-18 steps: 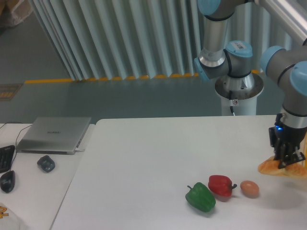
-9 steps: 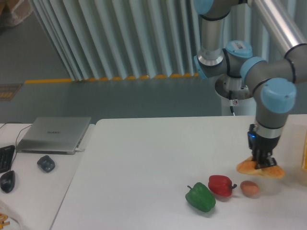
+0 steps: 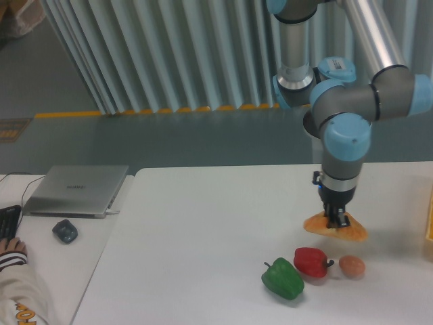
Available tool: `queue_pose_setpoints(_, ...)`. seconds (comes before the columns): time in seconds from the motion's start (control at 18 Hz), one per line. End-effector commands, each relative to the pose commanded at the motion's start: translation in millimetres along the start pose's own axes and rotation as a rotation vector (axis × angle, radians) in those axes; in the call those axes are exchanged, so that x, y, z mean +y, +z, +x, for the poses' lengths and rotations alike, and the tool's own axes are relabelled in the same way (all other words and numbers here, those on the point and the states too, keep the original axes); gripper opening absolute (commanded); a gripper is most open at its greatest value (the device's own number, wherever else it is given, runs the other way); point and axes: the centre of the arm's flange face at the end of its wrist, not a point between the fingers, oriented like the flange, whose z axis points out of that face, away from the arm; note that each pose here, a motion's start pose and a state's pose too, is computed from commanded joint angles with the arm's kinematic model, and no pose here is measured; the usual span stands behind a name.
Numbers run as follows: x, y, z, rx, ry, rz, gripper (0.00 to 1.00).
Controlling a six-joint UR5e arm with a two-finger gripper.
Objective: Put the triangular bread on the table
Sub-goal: 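Lower the triangular bread onto the table and open the gripper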
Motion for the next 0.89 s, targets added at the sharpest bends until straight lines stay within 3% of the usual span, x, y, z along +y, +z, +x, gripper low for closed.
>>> queue_pose_setpoints(0.11, -2.9, 1.7, 1.1, -0.002, 0.005, -0.026, 0.40)
queue_pose_setpoints(0.22, -3.6, 2.2, -0.9, -0.011, 0.011, -0.021, 1.00)
queue_pose_setpoints(0.56, -5.1, -2.2, -5.8, -0.050, 0.007, -0.017, 1.00)
queue_pose_setpoints(0.78, -3.5, -28.2, -15.2, -0.180, 0.006, -0.002, 1.00)
queue_pose_setpoints(0.89, -1.2, -37.1, -18.5, -0.203, 0.005, 0.000, 1.00)
